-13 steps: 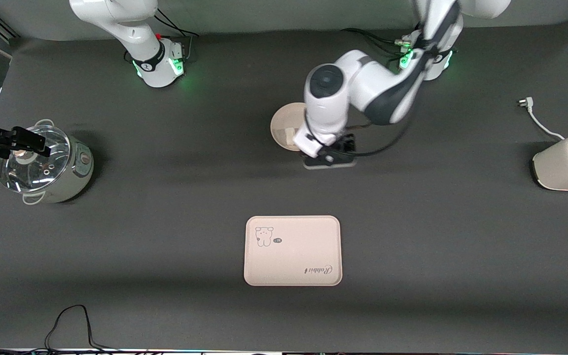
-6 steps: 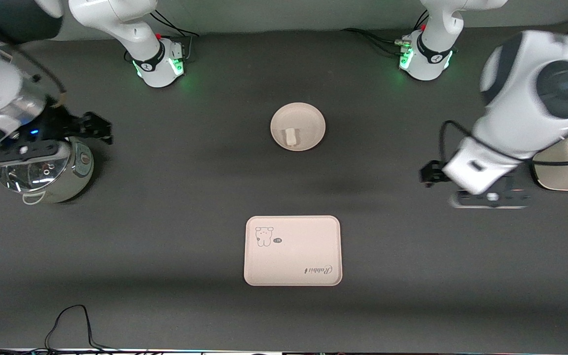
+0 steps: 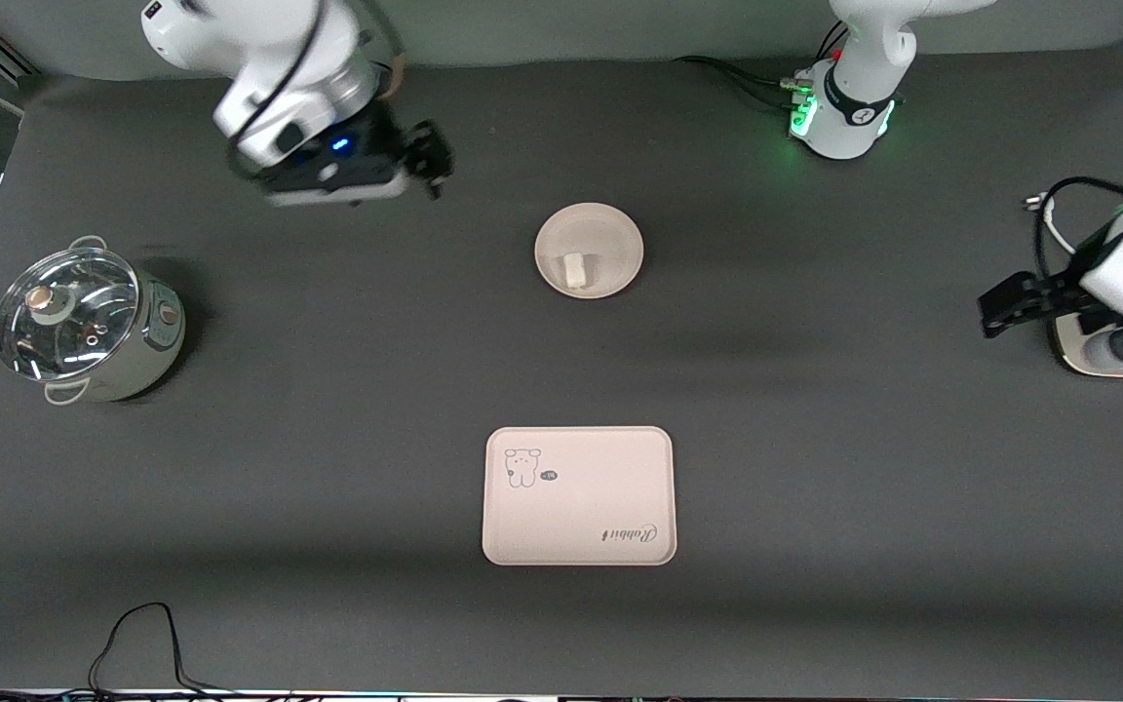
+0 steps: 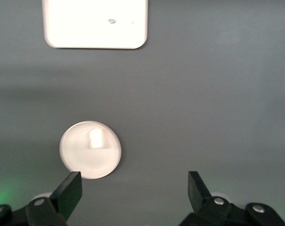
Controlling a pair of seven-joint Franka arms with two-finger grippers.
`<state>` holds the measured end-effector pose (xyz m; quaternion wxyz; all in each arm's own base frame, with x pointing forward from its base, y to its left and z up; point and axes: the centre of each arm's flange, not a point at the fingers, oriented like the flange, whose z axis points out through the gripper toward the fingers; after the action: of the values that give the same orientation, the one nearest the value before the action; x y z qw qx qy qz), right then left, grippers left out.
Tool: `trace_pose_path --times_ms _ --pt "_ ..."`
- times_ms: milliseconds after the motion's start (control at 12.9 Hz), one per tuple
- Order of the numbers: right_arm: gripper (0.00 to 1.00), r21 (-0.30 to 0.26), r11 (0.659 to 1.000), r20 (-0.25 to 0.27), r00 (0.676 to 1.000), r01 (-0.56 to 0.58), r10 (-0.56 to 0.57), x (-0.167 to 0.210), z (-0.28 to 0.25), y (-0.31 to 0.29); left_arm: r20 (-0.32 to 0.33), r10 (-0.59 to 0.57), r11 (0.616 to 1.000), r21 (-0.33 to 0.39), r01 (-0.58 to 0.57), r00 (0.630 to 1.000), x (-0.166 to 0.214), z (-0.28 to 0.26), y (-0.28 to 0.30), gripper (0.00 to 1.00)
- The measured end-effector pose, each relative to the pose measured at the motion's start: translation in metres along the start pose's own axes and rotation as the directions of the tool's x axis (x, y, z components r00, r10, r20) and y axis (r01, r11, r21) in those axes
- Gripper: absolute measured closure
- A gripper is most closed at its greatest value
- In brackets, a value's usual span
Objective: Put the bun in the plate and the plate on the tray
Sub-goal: 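Lower the right gripper to the plate rim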
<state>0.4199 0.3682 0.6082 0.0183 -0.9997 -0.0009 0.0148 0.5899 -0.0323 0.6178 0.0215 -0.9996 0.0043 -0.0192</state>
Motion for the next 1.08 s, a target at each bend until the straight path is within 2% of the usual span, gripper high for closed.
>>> trace_pose_path --times_ms 232,386,541,1082 --pt "0.0 0.006 0.999 -0.005 0.999 0.035 -0.035 -0.043 0.003 -0.047 -0.028 -0.009 1.0 -0.001 0.009 1.0 -0.024 -0.009 -0.027 0.0" --pt "0.0 0.007 0.999 0.005 0.999 0.053 -0.053 -0.051 0.008 -0.055 -0.037 0.0 1.0 0.006 0.001 0.999 -0.042 -0.006 -0.02 0.0" --pt "0.0 0.034 0.999 0.032 0.999 0.042 -0.043 -0.051 0.02 -0.057 -0.027 0.008 1.0 0.008 -0.008 1.0 -0.047 -0.001 -0.016 0.0" --pt "0.0 0.189 0.982 0.029 0.999 -0.032 0.027 -0.059 0.158 -0.027 -0.015 0.009 1.0 0.008 -0.009 1.0 -0.046 0.006 -0.015 0.0"
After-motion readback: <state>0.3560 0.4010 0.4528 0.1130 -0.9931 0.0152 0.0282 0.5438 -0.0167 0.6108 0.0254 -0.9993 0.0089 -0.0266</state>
